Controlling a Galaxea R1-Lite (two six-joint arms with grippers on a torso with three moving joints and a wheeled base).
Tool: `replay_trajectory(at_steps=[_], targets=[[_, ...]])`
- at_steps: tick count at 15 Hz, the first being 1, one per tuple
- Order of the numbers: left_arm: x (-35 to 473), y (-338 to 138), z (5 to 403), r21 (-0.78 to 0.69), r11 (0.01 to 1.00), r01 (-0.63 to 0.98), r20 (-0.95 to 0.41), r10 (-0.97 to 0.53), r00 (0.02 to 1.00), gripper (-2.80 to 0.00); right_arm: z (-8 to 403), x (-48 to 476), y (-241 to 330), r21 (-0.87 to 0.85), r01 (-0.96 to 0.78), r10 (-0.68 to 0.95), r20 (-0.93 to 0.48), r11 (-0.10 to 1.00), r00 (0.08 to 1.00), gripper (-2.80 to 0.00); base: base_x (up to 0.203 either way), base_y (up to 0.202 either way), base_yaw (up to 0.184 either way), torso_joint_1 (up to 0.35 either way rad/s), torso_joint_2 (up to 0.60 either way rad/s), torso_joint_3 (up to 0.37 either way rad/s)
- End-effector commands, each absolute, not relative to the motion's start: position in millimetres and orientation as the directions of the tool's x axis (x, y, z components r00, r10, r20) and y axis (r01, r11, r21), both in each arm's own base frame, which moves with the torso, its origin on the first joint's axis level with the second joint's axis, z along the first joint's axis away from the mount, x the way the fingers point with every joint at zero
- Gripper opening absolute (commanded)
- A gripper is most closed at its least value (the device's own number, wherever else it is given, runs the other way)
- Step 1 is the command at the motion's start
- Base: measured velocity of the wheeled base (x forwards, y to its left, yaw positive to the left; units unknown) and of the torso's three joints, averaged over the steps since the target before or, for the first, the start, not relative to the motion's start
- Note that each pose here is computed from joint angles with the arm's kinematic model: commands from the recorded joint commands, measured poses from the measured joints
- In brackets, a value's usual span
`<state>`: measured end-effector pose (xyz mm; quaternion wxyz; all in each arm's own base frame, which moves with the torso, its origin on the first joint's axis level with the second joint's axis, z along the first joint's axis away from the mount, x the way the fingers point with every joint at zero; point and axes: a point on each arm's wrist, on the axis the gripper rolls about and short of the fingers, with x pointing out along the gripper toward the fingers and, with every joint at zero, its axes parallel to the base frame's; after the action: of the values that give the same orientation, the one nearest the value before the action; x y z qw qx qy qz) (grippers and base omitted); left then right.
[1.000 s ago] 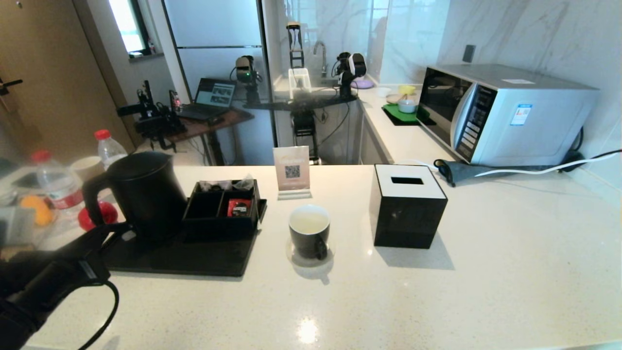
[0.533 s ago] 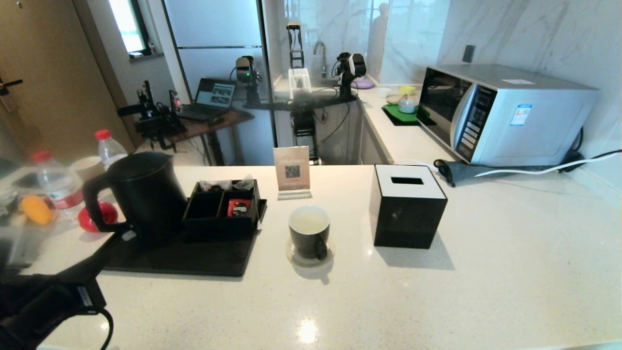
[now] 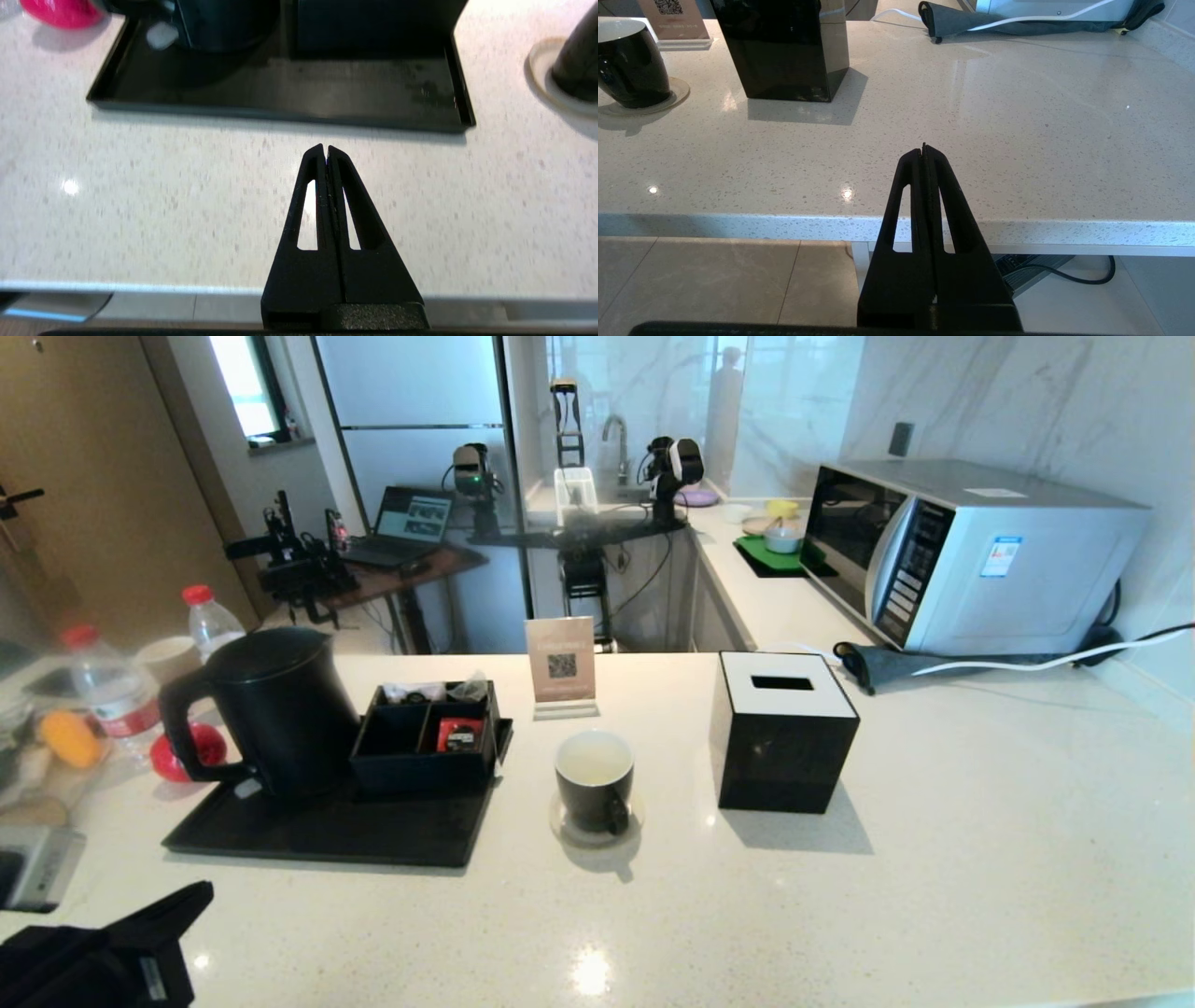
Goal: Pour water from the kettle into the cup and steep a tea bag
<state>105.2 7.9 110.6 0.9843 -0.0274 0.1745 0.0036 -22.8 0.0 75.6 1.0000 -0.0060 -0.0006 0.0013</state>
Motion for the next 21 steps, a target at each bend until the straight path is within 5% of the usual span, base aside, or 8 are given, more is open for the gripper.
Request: replay_trajectory(at_steps=[1, 11, 21], targets=[[89.8, 6.0, 115.1, -0.05, 0.999, -0.008, -0.306, -0.008, 0.952, -2.8, 75.6, -22.8, 0.0, -0.012, -0.003, 0.003, 0.002, 1.0, 1.0, -2.8, 0.0, 0.0, 0.0, 0.0, 0.0, 0.0], [29.0, -0.7, 93.3, 0.0, 0.999, 0.05, -0.36, -0.046, 0.932, -2.8, 75.6, -22.8, 0.0, -0.012, -0.003, 0.003, 0.002, 1.0, 1.0, -2.8, 0.0, 0.0, 0.0, 0.0, 0.0, 0.0], [-5.8, -0.7, 79.0, 0.038, 0.999, 0.006, -0.213, 0.002, 0.977, -2.8, 75.6, -22.8, 0.0, -0.012, -0.003, 0.003, 0.002, 1.0, 1.0, -2.8, 0.0, 0.0, 0.0, 0.0, 0.0, 0.0]])
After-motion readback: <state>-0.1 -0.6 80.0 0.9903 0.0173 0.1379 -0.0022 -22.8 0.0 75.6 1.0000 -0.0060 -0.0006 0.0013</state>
